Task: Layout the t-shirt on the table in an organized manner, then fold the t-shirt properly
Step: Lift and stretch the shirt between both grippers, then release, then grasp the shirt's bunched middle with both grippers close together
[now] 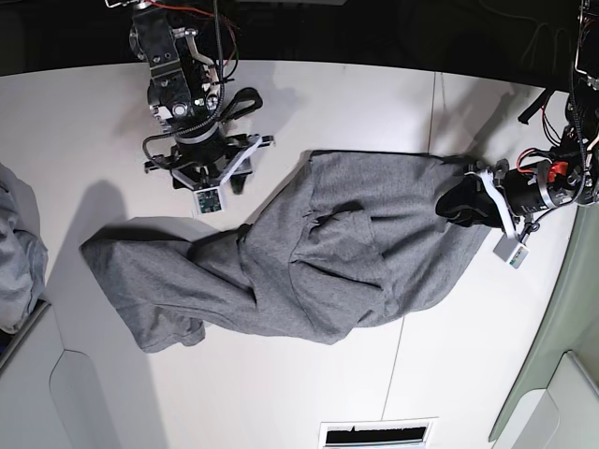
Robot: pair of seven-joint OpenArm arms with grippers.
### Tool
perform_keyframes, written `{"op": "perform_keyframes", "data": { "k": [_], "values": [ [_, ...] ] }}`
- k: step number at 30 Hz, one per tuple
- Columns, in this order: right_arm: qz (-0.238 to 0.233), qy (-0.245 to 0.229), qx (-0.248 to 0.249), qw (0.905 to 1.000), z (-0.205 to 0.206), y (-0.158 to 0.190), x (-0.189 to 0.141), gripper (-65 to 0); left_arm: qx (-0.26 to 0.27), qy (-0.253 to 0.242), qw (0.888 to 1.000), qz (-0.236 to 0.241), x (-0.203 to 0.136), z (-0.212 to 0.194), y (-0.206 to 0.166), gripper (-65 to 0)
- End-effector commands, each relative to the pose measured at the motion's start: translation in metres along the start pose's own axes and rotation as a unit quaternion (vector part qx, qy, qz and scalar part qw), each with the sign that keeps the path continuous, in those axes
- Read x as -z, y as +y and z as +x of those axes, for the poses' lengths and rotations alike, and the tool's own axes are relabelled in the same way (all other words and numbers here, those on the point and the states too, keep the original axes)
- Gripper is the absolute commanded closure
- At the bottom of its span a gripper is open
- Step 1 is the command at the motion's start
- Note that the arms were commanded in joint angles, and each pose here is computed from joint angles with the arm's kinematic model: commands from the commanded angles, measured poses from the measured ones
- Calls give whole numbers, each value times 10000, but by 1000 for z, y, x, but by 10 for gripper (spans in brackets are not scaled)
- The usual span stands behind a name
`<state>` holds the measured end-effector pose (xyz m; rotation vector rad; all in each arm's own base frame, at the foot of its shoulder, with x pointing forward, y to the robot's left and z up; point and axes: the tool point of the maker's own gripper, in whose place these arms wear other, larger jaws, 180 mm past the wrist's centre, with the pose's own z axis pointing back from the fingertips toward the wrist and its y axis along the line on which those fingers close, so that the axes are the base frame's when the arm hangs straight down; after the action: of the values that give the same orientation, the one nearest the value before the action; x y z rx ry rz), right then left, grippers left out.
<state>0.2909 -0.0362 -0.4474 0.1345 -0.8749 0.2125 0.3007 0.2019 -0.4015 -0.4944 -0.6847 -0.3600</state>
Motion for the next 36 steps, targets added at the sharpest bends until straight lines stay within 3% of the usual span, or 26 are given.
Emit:
{"op": "perform_keyframes", "data": {
  "k": [1,5,9,14,18,25,30,36],
  "values": [
    [171,-408,125,9989,28,8,0,-253,174,-226,9996,35,-3,17,2,-248],
    [648,-568,326,9957,44,35,1,-253,480,-56,9956,806,2,8,27,-248],
    [792,-696,560,9929,56,55,1,-282,487,58,9866,1553,-4,-3,60,-248],
    [896,-779,793,9898,58,68,4,-347,389,316,9817,1838,-5,-27,73,-248],
    [914,-447,769,9918,38,71,20,-347,341,564,9862,1517,6,-56,52,-248],
    [906,-367,757,9923,32,71,24,-347,73,934,9950,346,57,-115,-45,-248],
    [909,-343,757,9924,31,71,23,-347,160,1048,9940,-268,97,-125,-115,-248],
    [779,-574,456,9943,58,61,13,-347,384,1057,9913,-678,111,-125,-155,-248]
  ]
}}
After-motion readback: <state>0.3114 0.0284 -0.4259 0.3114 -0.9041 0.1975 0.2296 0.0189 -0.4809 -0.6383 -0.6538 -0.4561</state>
